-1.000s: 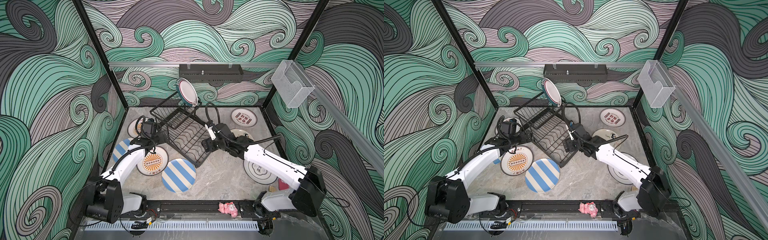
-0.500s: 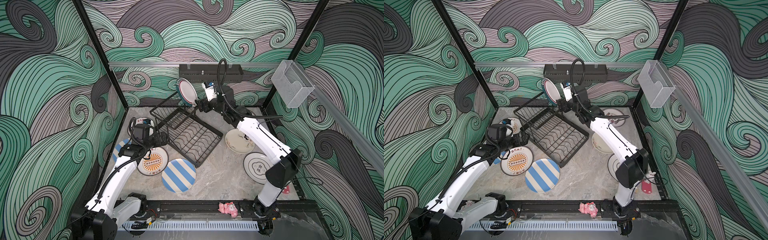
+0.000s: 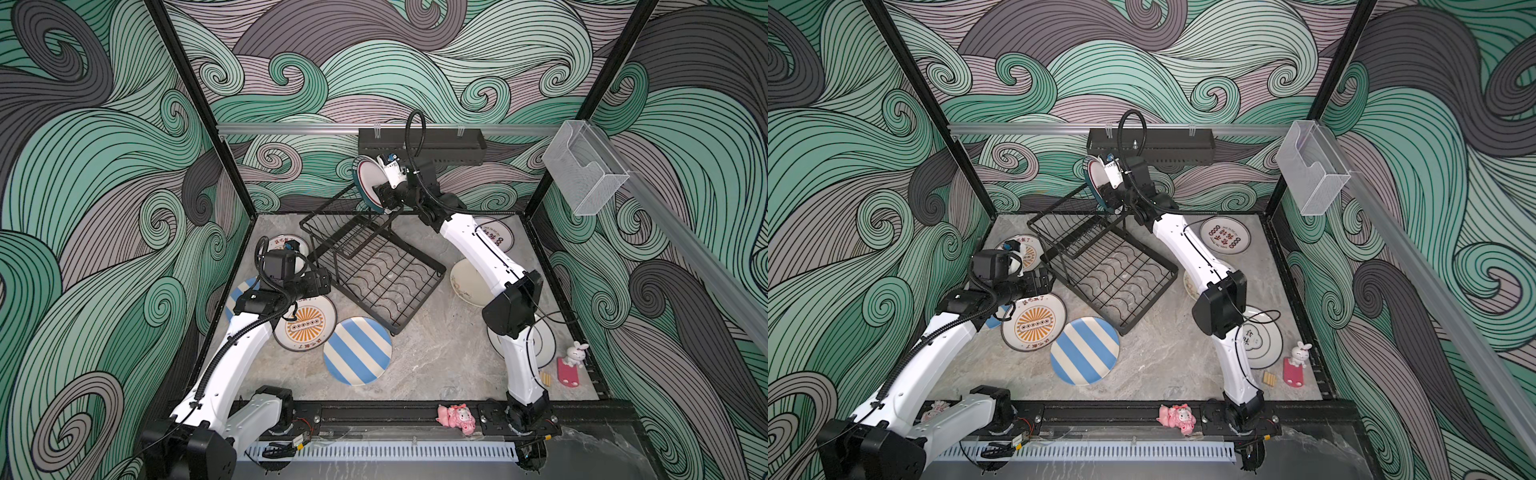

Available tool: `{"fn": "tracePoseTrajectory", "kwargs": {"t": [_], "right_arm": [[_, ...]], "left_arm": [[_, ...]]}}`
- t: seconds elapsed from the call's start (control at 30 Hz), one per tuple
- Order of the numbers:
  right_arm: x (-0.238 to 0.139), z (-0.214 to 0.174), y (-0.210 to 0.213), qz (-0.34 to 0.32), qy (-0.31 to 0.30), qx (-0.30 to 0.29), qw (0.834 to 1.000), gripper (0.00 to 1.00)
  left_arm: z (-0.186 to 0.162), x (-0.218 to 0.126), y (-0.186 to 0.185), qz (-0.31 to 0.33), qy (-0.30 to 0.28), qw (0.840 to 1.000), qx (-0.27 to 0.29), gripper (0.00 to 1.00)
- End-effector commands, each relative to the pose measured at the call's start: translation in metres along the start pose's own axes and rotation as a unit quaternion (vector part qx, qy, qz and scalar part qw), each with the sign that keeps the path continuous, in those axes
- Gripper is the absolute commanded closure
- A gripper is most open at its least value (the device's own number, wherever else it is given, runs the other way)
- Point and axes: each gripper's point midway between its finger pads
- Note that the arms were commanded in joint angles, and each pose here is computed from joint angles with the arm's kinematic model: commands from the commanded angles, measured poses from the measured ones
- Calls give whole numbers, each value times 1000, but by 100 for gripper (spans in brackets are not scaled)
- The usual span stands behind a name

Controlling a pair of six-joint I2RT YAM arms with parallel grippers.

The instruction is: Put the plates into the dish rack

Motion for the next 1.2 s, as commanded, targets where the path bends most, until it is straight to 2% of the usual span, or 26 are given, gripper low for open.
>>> {"fn": "tracePoseTrajectory", "kwargs": {"t": [0.0, 0.2, 0.4, 0.53, 0.63, 0.7, 0.77, 0.87, 0.93, 1.03, 1.17], "right_arm": [[0, -2, -15, -22, 9, -14, 1000, 31], [1, -6, -27, -27, 16, -11, 999, 24], [-24, 15, -19, 14, -8, 8, 1000, 17], [-59, 25, -13, 42, -8, 32, 999, 14], [-94, 26, -10, 52, -12, 66, 996, 13], [-119, 20, -6, 52, -17, 95, 994, 12], [-140, -3, 4, 47, -3, 139, 989, 12], [-173, -47, 35, 67, 13, 239, 968, 13], [-189, -88, 73, 106, 42, 315, 942, 14], [-214, -147, 123, 122, 114, 365, 916, 15], [-242, -205, 179, 135, 177, 406, 887, 15]], "left_arm": [[4, -4, 1, 3, -4, 1000, 5, 1], [4, -5, 2, 2, -5, 1000, 3, 1], [5, -7, 6, 13, -8, 1000, -5, 1], [2, -9, 16, 38, -9, 999, -28, 2], [-9, -4, 14, 18, 4, 999, -43, 1], [-18, 2, 15, 10, 15, 998, -60, 1], [-27, 8, 17, 6, 27, 996, -82, 1], [-45, 16, 21, 1, 54, 993, -106, 1], [-58, 21, 23, 1, 76, 990, -116, 1], [-76, 28, 26, 6, 107, 986, -126, 1], [-100, 35, 29, 11, 131, 984, -117, 1]]}}
Point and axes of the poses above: each gripper's point midway between its finger pads, its own x axis out along the fingers, its own y axis along the line the jaws close on, z = x × y, and after that the axes turned 15 degrees about -x, right-handed
